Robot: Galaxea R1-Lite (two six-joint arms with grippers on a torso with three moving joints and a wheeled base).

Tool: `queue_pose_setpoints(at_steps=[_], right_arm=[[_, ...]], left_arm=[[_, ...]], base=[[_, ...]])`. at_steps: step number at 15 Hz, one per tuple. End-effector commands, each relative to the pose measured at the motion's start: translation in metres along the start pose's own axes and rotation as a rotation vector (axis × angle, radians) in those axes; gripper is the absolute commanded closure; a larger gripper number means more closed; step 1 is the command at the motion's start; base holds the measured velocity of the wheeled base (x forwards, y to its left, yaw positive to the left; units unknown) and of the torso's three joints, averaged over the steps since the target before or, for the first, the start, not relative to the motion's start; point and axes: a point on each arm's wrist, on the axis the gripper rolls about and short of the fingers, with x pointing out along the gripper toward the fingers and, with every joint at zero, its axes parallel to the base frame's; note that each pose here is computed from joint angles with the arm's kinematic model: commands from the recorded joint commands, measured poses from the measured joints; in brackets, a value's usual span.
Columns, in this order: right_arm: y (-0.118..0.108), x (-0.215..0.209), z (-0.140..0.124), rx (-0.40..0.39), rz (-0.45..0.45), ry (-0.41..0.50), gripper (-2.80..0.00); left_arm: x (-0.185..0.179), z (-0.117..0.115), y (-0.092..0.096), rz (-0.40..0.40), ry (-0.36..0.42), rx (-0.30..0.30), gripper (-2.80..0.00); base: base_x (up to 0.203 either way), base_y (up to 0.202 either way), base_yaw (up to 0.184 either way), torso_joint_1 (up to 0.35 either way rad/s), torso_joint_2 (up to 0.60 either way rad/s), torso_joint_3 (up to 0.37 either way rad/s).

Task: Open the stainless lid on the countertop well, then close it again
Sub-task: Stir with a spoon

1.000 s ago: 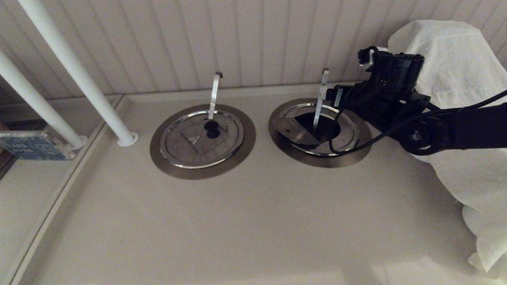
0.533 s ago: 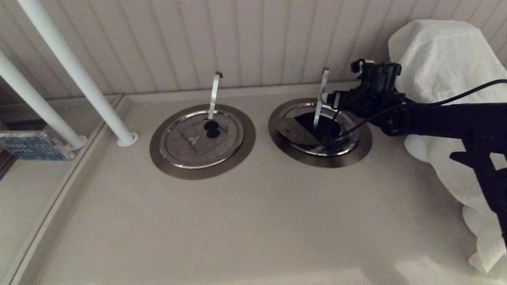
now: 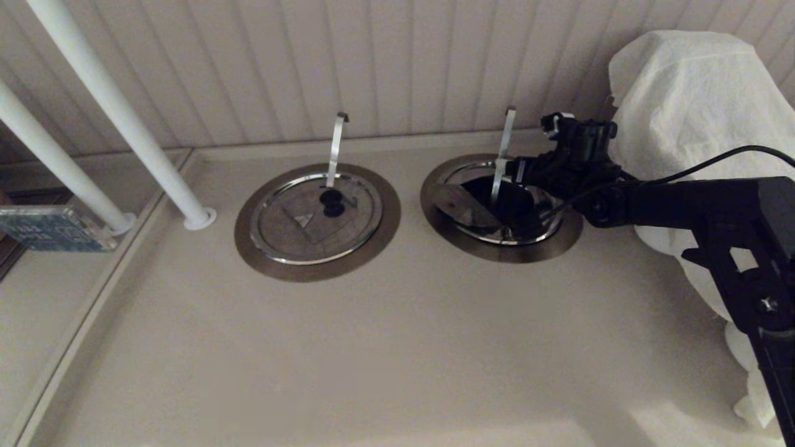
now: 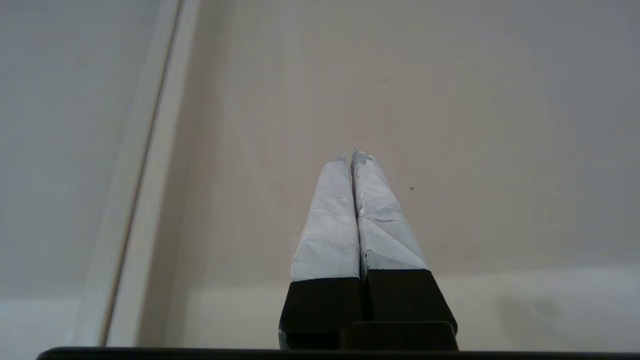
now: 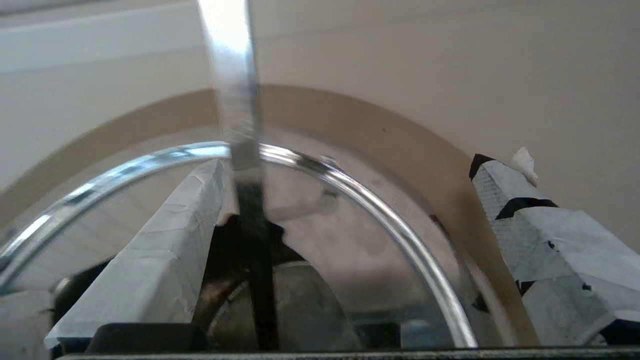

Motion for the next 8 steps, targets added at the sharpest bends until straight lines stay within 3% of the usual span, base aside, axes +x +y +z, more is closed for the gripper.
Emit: queue_pose_setpoints(at_steps=[1, 3, 8], right_arm=[[-0.001, 0.003, -0.003, 0.0, 0.003, -0.021, -2.8], [0.0, 0.003, 0.0, 0.002, 0.03, -0.062, -2.8], [-0.002, 0.018, -0.026, -0.003, 0.096, -0.09, -2.8]], left_arm=[[0.0, 0.0, 0.0, 0.001, 0.001, 0.0, 0.0], [0.0, 0.0, 0.0, 0.0, 0.001, 0.0, 0.0], [0.0, 0.0, 0.0, 0.001, 0.0, 0.0, 0.0]], base=[[0.0, 0.0, 0.0, 0.0, 0.0, 0.0], [0.0, 0.0, 0.0, 0.0, 0.0, 0.0], [0.0, 0.0, 0.0, 0.0, 0.0, 0.0]])
